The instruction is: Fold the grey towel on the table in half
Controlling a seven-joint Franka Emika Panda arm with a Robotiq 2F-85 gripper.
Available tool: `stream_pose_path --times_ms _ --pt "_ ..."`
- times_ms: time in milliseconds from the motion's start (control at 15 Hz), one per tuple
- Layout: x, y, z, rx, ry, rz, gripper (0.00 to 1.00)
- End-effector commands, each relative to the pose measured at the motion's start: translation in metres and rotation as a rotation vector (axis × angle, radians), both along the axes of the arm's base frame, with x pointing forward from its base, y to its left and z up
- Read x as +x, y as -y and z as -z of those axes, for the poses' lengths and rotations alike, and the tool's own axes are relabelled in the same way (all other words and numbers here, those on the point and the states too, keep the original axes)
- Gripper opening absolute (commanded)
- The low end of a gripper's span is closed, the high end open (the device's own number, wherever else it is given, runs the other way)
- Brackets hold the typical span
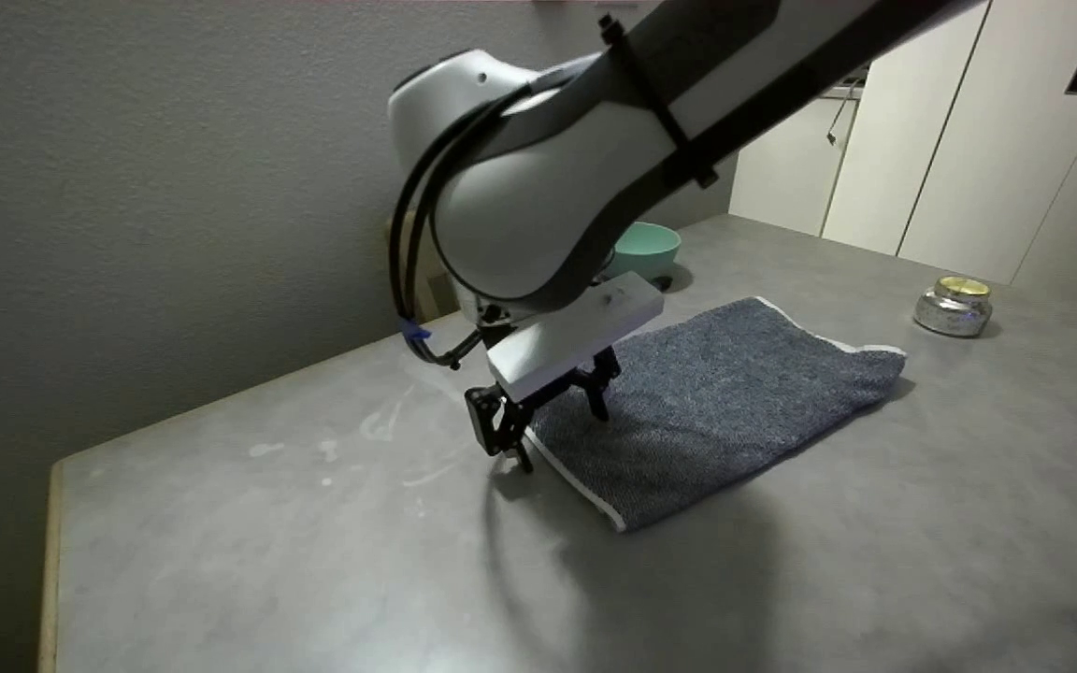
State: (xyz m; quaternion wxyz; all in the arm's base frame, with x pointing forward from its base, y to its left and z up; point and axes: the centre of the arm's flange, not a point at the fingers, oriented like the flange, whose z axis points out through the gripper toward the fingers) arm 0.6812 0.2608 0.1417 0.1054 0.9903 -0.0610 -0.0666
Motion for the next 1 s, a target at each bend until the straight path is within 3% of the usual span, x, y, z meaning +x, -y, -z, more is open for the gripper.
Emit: stream_pose_path --times_ms 0,333,667,733,867,933 --pt "0.0056 -0.0049 0.007 -0.09 -0.022 -0.038 1.0" --pt "-0.0005 -0.0063 0.0082 -0.227 -0.017 -0.062 1.0" --pt "-0.0034 -0.0062 0.0088 -0.289 -0.006 -0.072 0.98" --pt "-0.0032 -0.0067 0.009 -0.289 -0.004 -0.072 0.74" --pt "-0.002 -0.0086 0.0088 -0.284 -0.008 -0.071 0.7" --pt "-0.0017 -0.0092 0.0085 -0.284 -0.008 -0.072 0.61"
